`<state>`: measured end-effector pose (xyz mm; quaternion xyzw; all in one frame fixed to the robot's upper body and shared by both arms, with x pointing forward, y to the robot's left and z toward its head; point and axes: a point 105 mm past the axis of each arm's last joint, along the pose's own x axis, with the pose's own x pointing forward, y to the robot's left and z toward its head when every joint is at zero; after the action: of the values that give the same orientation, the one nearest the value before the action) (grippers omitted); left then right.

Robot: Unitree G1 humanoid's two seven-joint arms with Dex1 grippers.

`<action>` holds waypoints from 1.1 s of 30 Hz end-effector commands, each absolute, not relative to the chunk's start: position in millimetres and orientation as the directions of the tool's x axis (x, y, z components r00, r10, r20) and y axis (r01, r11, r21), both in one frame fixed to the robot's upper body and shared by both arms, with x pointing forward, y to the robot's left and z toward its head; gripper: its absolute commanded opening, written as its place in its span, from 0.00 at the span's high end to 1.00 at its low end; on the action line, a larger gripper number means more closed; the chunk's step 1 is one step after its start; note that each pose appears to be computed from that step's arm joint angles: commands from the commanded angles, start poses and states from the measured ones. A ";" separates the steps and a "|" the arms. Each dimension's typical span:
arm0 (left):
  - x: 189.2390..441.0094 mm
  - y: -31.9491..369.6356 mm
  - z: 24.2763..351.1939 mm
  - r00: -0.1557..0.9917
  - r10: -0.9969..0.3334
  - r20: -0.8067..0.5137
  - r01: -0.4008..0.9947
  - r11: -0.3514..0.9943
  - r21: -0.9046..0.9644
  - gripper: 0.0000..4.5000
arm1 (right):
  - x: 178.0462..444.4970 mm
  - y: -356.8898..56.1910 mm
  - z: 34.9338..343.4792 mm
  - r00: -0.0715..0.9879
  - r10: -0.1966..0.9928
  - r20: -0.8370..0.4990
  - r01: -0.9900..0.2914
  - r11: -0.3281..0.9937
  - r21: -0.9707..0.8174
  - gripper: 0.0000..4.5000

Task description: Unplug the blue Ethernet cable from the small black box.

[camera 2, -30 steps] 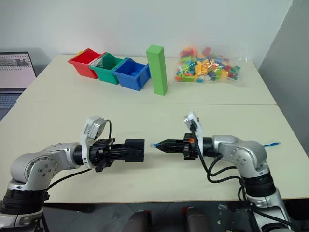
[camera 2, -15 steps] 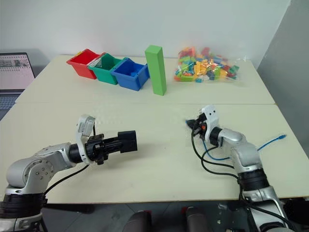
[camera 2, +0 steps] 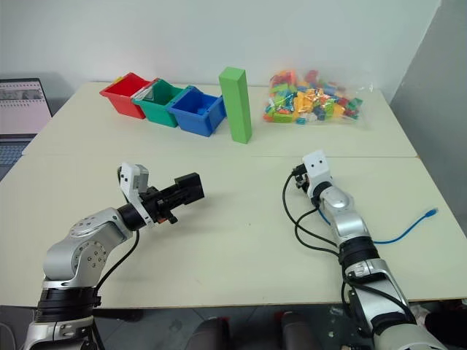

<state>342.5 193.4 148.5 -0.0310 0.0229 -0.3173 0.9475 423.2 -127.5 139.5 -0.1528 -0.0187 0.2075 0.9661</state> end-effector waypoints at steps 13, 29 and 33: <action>398.6 265.7 129.6 0.978 -0.190 0.083 0.177 0.973 0.145 0.82 | 317.8 -35.3 204.5 0.443 0.886 -0.138 -0.857 0.372 -0.358 0.19; 385.9 287.2 103.2 0.990 -0.140 0.037 0.137 0.989 0.060 0.14 | 315.4 -33.7 198.2 0.453 0.871 -0.190 -0.859 0.371 -0.352 0.18; 372.5 295.9 101.4 0.992 -0.123 -0.004 0.123 0.989 0.085 0.02 | 313.5 -36.1 192.8 0.449 0.869 -0.208 -0.866 0.365 -0.343 0.18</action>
<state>379.2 286.0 92.2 0.0329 0.0008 -0.0718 0.9969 320.0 -37.3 184.3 -0.1942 0.0153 0.5210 0.8310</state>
